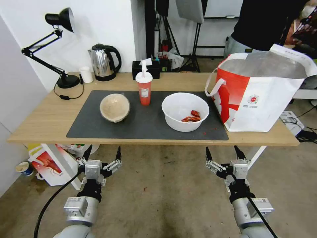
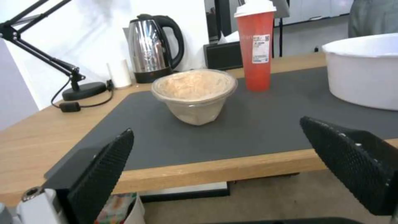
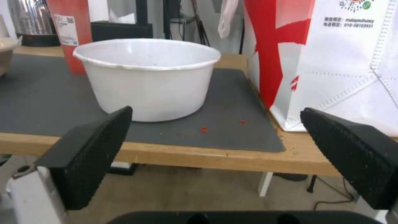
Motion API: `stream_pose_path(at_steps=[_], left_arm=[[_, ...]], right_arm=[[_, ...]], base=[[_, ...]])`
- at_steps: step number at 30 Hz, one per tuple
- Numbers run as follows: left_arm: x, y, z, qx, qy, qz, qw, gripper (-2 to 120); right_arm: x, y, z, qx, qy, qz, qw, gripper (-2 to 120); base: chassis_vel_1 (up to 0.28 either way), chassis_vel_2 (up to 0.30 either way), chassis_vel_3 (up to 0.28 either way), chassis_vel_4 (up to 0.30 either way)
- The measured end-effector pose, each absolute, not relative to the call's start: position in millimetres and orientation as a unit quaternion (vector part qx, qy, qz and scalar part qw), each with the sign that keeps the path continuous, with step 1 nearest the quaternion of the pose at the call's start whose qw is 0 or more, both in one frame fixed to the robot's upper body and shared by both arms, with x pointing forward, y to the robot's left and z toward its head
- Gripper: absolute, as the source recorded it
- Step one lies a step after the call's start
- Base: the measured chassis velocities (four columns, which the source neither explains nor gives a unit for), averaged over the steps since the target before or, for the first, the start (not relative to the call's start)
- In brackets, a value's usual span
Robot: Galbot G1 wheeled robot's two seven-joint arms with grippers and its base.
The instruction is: Pick up the trash from the table and place it into the takeout bag.
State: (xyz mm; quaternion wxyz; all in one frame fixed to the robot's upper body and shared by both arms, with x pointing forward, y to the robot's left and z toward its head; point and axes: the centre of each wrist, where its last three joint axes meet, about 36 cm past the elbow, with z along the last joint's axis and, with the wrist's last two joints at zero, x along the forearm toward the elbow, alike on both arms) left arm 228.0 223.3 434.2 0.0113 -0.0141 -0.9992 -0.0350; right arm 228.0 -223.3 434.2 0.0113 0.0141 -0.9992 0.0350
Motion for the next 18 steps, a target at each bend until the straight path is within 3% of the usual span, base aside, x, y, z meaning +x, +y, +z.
stream_pose_path(at_steps=[18], left_arm=[[228.0,223.3,434.2,-0.014,-0.999,-0.035,0.011,100]], right_arm=[[247.9,-235.4,447.0,0.052,-0.997,0.048,0.008,100]], base=[[0.000,0.000,0.000,0.000]])
